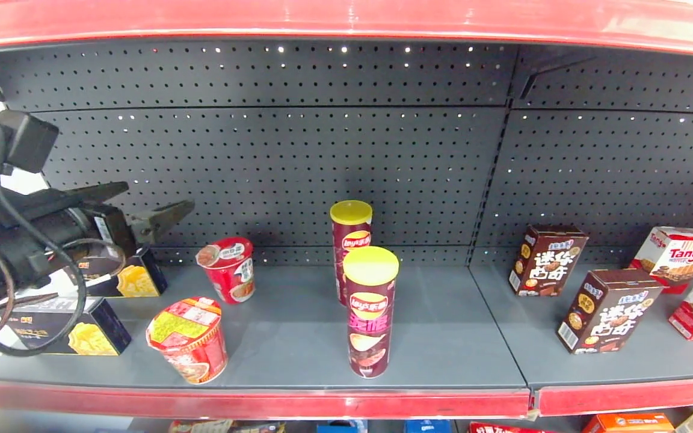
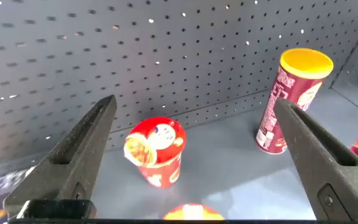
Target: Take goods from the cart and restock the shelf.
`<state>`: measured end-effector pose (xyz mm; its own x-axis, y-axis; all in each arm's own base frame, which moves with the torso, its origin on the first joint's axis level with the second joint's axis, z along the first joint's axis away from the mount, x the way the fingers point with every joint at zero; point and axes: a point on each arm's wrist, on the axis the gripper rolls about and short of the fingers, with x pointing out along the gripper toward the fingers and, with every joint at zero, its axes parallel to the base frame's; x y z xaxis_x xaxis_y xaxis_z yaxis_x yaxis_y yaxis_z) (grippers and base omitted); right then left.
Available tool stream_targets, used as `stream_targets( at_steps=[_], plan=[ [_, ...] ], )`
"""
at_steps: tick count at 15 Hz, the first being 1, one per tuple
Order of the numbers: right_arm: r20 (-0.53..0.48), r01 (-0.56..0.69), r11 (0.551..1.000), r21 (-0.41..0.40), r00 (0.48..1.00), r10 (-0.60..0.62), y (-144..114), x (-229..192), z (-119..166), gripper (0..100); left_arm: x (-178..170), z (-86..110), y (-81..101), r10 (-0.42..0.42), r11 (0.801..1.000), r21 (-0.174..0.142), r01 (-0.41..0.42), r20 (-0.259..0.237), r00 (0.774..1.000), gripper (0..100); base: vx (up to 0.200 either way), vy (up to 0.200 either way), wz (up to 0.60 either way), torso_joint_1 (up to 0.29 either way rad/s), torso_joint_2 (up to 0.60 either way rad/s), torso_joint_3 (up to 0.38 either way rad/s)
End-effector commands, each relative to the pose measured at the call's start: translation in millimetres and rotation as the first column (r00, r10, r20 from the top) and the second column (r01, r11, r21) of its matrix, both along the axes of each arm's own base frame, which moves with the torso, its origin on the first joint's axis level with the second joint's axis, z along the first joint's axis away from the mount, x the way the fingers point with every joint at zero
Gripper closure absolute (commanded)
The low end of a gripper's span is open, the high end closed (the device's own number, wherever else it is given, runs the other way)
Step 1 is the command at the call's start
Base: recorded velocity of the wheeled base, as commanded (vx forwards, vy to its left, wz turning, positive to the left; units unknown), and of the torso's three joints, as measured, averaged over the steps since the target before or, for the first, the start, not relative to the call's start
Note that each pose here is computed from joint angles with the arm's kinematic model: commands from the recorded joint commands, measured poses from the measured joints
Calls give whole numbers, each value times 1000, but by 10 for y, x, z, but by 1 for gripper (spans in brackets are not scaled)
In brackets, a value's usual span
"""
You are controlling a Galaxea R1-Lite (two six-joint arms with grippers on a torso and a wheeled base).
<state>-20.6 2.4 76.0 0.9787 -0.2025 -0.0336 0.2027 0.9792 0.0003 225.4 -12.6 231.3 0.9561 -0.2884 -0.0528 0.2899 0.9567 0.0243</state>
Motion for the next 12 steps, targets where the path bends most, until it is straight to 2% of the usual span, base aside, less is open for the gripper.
stream_targets(
  at_steps=[1, 3, 6, 7, 9, 10, 11, 12],
  plan=[
    [-2, 0, 1000, 0, 1000, 0, 0, 1, 0, 0, -523, -66, 31, 46, 999, -3, -46, 31, 998, 0, 0, 0, 0, 0, 0, 0],
    [-2, 0, 1000, 0, 1000, 0, 0, 1, 0, 0, -827, -246, 113, 113, 994, -4, -113, 16, 993, 0, 0, 0, 0, 0, 0, 0],
    [-2, 0, 1000, 0, 1000, 0, 0, 1, 0, 0, -1217, -444, 150, 168, 985, -40, -167, 27, 985, 0, 0, 0, 0, 0, 0, 0],
    [-2, 0, 1000, 0, 1000, 0, 0, 1, 0, 0, -1418, -583, 170, 234, 971, -48, -232, 37, 971, 0, 0, 0, 0, 0, 0, 0],
    [-2, 0, 1000, 0, 1000, 0, 0, 1, 0, 0, -1678, -773, 156, 263, 964, -64, -259, 68, 963, 0, 0, 0, 0, 0, 0, 0],
    [-2, 0, 1000, 0, 1000, 0, 0, 1, 0, 0, -1871, -931, 145, 302, 953, -67, -296, 102, 948, 0, 0, 0, 0, 0, 0, 0],
    [-2, 0, 1000, 0, 1000, 0, 0, 1, 0, 0, -1985, -998, 140, 331, 943, -67, -326, 89, 939, 0, 0, 0, 0, 0, 0, 0],
    [-2, 0, 1000, 0, 1000, 0, 0, 1, 0, 0, -2061, -1045, 133, 335, 942, -67, -330, 91, 938, 0, 0, 0, 0, 0, 0, 0]
  ],
)
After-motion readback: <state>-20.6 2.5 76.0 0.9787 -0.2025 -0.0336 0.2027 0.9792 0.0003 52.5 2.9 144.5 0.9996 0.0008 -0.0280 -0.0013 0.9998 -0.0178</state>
